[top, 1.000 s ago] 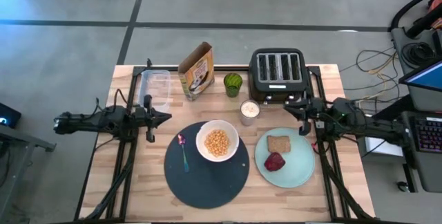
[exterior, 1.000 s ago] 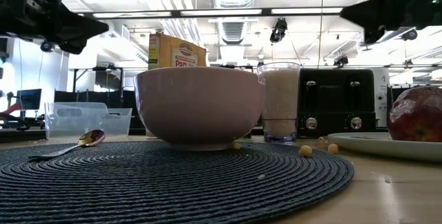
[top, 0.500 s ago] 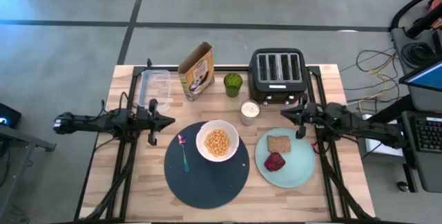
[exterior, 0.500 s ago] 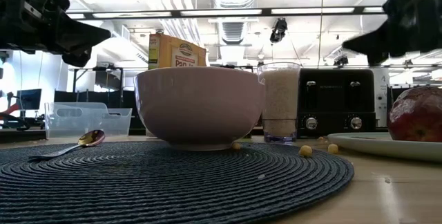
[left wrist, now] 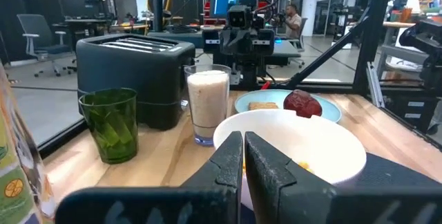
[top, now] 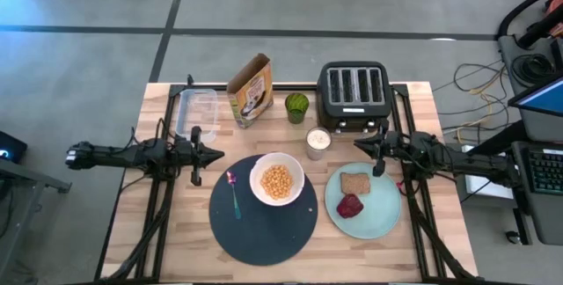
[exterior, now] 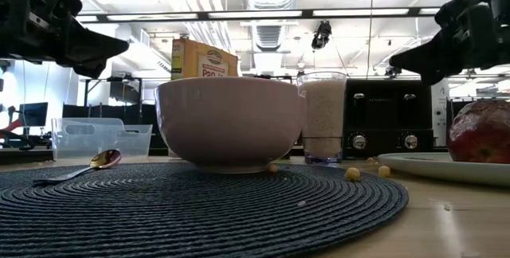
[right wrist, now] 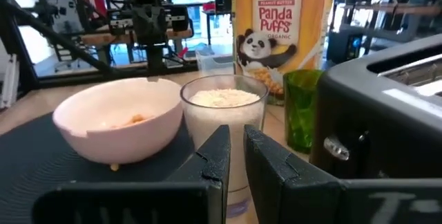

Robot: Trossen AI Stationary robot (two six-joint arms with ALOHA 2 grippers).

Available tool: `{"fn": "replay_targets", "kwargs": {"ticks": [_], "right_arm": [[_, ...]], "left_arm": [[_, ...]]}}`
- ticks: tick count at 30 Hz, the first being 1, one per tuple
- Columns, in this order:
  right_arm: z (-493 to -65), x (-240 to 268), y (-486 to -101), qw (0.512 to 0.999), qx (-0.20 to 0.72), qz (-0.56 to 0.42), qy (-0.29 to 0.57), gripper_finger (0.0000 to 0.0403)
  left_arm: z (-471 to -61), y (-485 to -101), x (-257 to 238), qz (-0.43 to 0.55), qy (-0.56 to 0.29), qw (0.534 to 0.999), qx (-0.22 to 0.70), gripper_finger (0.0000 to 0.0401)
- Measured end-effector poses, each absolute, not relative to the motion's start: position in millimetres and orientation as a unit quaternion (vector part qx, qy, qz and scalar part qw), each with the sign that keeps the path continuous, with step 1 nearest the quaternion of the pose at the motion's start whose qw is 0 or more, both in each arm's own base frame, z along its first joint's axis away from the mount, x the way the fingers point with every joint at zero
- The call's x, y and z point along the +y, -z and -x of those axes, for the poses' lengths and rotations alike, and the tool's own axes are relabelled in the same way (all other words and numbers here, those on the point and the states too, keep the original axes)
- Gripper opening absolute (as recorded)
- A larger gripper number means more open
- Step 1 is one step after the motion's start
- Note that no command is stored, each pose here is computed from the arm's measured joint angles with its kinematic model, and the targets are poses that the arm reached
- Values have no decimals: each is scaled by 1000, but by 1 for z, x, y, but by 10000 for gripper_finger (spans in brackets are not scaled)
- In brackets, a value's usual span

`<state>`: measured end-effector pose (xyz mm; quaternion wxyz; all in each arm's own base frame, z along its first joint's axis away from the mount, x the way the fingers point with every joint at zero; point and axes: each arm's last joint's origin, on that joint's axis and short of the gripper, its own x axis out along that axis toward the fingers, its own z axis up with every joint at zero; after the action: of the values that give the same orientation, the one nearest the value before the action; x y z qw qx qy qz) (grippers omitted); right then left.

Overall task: Arrange a breakfast setting
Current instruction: Return to Home Position

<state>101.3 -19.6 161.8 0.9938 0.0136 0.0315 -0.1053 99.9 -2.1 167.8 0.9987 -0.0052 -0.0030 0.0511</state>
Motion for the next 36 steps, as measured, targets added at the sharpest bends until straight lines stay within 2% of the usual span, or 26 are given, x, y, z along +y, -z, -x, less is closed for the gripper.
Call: {"fn": "replay_targets", "kwargs": {"ticks": [36], "right_arm": [[-102, -20, -160, 993, 37, -25, 106, 34]], "left_arm": [[-104, -164, -2, 3, -51, 998, 24, 0]]}}
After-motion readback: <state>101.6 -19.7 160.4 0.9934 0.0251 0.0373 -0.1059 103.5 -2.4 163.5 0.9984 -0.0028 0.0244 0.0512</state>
